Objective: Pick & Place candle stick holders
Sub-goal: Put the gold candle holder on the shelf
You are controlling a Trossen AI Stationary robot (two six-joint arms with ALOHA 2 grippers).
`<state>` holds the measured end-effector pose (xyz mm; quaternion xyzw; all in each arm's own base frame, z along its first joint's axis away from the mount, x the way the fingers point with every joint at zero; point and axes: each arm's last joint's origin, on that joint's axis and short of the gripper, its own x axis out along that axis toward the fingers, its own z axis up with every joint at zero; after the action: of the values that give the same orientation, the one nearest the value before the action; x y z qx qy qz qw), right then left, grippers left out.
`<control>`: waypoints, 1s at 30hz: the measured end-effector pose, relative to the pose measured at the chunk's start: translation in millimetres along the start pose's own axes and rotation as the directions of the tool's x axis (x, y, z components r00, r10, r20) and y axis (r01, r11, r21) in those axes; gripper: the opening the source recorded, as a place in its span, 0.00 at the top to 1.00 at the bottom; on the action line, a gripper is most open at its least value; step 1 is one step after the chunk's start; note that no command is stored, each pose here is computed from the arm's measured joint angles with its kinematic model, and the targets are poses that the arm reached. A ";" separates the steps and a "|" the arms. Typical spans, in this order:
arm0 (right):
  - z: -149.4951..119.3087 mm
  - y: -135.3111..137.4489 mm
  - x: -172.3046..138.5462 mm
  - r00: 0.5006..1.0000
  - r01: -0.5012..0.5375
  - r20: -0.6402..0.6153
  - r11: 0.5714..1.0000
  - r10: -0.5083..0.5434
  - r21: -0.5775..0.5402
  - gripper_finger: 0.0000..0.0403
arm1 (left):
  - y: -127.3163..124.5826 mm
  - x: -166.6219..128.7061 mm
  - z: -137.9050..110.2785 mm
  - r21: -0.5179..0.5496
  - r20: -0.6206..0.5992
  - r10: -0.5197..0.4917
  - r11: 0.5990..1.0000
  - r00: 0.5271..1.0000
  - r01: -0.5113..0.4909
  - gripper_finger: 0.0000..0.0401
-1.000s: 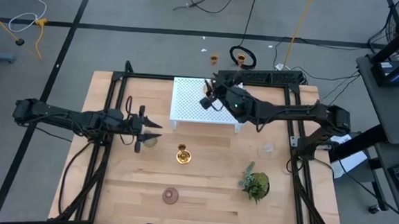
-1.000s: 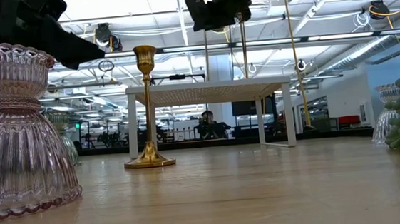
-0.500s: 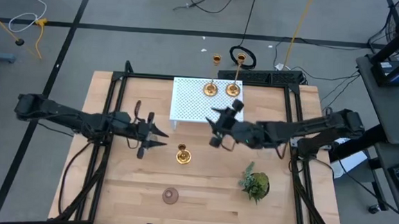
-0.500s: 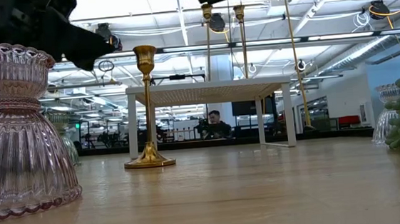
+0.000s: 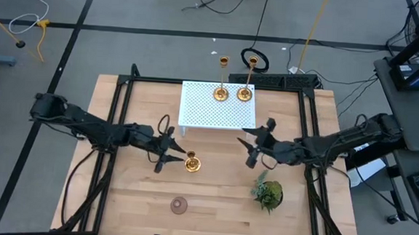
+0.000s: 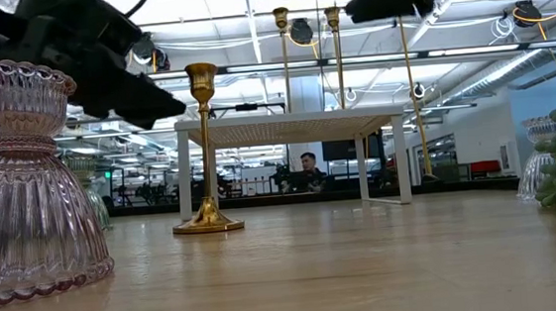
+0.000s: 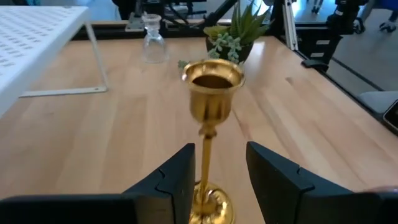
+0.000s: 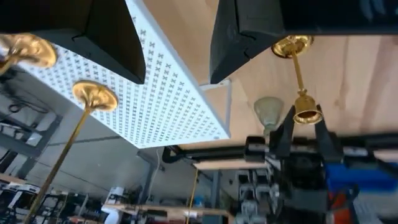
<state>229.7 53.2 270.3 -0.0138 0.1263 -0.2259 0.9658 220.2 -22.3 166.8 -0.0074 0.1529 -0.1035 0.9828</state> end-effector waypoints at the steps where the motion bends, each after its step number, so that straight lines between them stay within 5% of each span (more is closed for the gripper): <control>1: -6.0 -2.4 -1.7 1.000 -0.006 0.024 1.000 0.005 0.023 0.58 | 0.3 4.5 1.9 -0.002 -0.005 -0.007 1.000 1.000 0.007 0.63; 11: -42.1 -11.5 -12.6 0.950 -0.242 0.225 0.966 0.216 0.094 0.58 | 6.2 47.4 -1.4 0.017 -0.147 -0.007 1.000 0.989 0.010 0.63; 21: -46.2 -13.0 -13.6 0.944 -0.244 0.248 0.966 0.217 0.083 0.58 | 7.3 52.7 -3.7 0.039 -0.163 0.006 0.999 0.987 0.000 0.64; 30: -46.2 -13.1 -13.5 0.945 -0.240 0.247 0.967 0.213 0.084 0.58 | 8.2 49.9 1.2 0.065 -0.140 0.051 0.997 0.989 -0.042 0.95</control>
<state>200.7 48.8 229.8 0.0287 -0.0019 -0.1170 0.9927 268.7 -24.6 152.7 0.0342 0.2193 -0.0853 0.9713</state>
